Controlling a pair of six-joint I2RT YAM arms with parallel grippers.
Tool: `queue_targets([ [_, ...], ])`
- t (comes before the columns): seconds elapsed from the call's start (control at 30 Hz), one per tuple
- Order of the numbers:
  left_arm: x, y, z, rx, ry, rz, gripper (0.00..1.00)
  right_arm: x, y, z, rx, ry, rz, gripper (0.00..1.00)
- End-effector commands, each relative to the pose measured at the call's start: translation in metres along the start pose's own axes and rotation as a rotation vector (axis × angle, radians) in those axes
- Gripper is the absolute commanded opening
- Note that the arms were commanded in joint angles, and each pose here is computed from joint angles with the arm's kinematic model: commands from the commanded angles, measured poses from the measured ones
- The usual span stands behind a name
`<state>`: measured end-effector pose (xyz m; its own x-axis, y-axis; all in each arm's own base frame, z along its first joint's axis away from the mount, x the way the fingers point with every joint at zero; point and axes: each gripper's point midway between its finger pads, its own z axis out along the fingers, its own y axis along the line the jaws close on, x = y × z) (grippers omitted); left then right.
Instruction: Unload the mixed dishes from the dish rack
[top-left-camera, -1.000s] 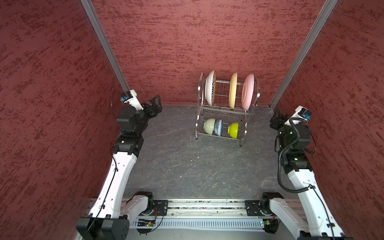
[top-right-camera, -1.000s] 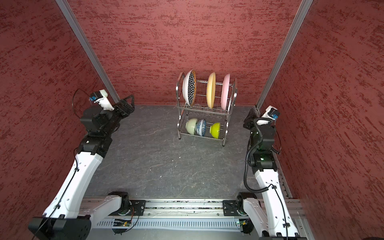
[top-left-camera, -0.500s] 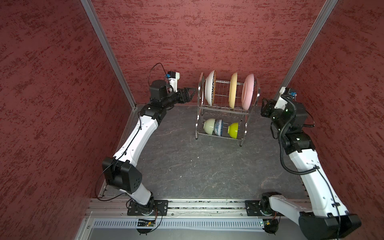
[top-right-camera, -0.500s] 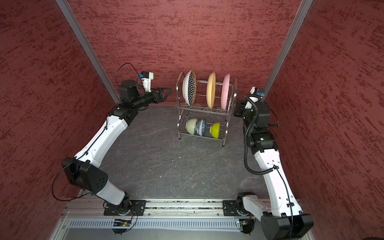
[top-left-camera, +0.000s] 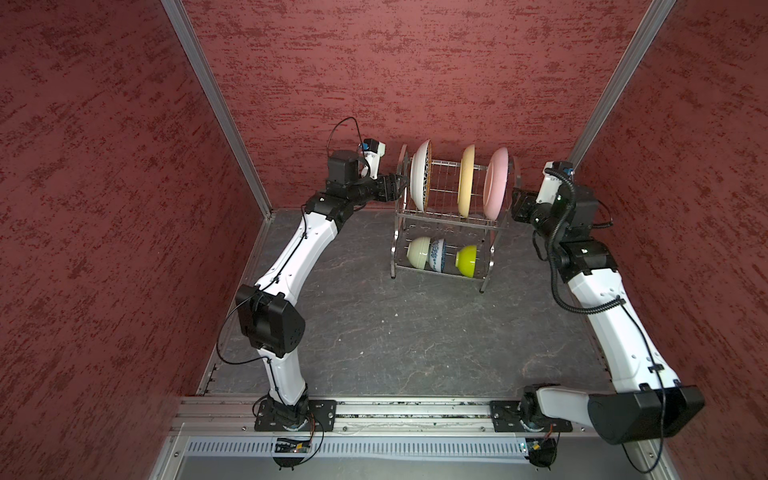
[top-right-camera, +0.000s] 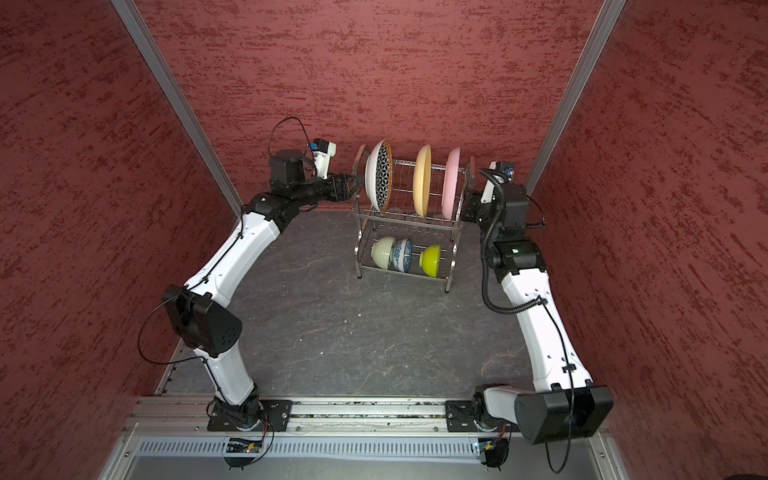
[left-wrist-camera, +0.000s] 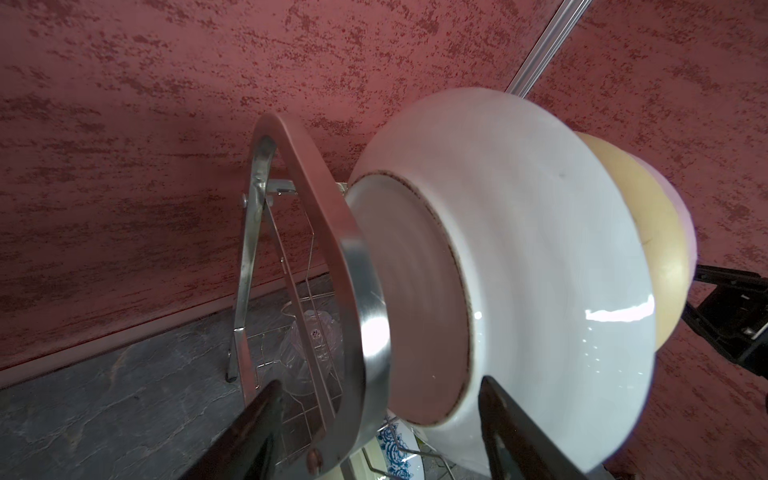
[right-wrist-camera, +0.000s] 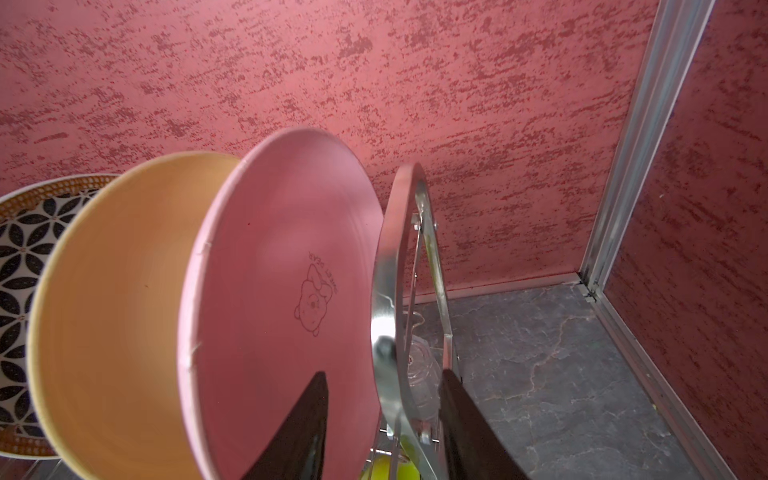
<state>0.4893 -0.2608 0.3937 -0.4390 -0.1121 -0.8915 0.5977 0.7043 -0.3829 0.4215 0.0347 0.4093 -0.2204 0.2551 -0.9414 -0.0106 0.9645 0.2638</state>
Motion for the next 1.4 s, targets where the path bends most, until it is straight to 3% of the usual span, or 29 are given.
queue_targets([
  [0.0, 0.0, 0.0, 0.003, -0.055, 0.008, 0.065, 0.73, -0.013, 0.005, -0.001, -0.004, -0.019, -0.003, 0.48],
  [0.37, -0.003, -0.002, 0.002, -0.145, 0.002, 0.144, 0.75, -0.018, 0.004, 0.018, 0.014, -0.024, 0.01, 0.56],
  [0.57, -0.01, 0.006, -0.006, -0.21, -0.024, 0.152, 0.74, -0.023, 0.003, 0.022, 0.027, -0.028, 0.014, 0.47],
  [0.8, -0.016, 0.012, -0.008, -0.25, -0.044, 0.159, 0.72, -0.026, -0.004, 0.022, 0.066, -0.035, 0.01, 0.46],
  [1.2, -0.021, 0.009, -0.009, -0.275, -0.068, 0.187, 0.6, -0.023, -0.008, 0.031, 0.085, -0.017, -0.011, 0.33],
  [1.37, -0.023, 0.005, -0.004, -0.284, -0.076, 0.212, 0.64, -0.023, -0.007, 0.032, 0.081, -0.012, -0.008, 0.29],
])
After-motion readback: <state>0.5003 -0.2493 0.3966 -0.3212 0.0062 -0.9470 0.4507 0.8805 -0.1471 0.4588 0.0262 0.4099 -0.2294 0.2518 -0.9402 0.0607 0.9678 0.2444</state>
